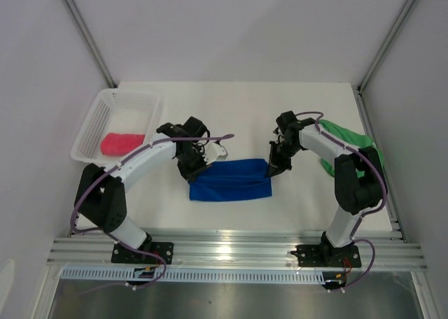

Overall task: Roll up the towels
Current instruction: Fold the towel

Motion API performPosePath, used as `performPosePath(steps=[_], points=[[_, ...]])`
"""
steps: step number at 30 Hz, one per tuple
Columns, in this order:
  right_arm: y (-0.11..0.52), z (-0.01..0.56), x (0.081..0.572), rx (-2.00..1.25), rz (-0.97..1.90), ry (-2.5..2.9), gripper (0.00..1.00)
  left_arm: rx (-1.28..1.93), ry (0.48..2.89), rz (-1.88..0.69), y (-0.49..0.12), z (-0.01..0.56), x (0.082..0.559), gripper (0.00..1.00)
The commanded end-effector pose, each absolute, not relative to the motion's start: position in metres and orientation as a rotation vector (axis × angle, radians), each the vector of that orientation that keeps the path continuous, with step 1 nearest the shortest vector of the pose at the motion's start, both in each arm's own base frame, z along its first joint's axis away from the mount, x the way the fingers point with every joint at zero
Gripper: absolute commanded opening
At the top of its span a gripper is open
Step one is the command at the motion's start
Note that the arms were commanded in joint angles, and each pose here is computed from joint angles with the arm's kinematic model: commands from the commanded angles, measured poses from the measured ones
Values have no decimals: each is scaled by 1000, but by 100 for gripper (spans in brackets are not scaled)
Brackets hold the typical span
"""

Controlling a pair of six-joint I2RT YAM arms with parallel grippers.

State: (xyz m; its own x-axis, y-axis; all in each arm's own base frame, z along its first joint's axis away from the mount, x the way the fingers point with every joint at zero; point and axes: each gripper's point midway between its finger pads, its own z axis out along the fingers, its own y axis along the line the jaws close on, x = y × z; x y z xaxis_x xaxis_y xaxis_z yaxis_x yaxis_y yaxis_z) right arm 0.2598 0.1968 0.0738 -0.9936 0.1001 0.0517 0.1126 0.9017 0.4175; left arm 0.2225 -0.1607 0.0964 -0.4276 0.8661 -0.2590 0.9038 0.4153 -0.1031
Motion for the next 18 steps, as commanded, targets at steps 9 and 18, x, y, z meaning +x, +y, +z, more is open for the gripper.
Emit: performPosePath(steps=[9, 18], points=[[195, 67, 294, -178, -765, -3017, 0, 1557, 2496, -264, -164, 85, 276, 4], [195, 54, 306, -232, -774, -3009, 0, 1515, 2527, -218, -161, 71, 300, 12]])
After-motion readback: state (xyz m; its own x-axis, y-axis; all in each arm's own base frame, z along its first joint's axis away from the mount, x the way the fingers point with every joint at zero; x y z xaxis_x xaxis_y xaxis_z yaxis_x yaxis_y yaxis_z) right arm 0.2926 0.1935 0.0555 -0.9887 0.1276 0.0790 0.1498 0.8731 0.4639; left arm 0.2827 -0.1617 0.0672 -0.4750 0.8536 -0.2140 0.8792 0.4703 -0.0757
